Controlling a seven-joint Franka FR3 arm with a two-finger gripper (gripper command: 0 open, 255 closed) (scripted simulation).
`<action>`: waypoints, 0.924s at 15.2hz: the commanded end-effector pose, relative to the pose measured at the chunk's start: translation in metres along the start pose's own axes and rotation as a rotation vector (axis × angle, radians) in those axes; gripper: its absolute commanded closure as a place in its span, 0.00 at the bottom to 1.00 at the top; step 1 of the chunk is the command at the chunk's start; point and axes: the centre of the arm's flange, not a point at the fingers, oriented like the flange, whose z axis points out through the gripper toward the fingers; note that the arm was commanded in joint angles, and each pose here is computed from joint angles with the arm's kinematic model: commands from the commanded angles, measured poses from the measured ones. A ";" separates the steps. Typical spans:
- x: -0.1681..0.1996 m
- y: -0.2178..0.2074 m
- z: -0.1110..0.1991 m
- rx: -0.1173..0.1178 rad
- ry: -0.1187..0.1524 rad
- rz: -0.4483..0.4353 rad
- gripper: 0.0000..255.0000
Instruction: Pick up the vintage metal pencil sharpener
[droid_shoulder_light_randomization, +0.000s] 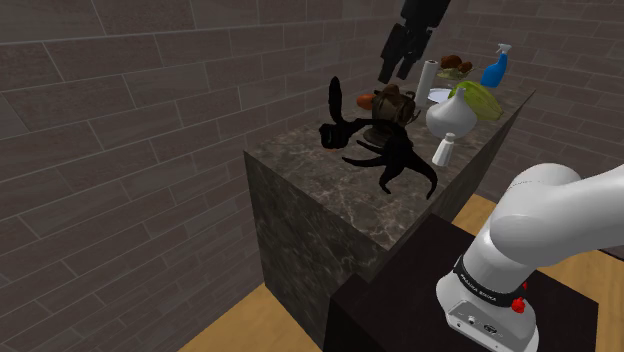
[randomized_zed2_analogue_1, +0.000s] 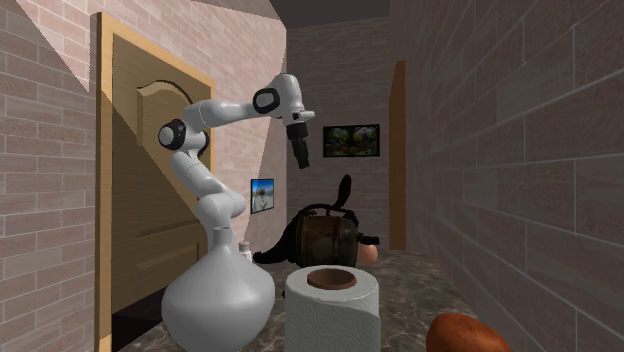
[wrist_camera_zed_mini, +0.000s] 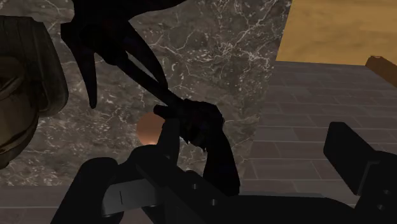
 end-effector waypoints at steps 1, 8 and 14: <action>0.000 0.000 0.000 0.000 0.000 0.000 0.00; 0.055 0.061 0.037 -0.051 -0.035 0.082 0.00; 0.097 0.119 0.067 -0.094 -0.065 0.153 0.00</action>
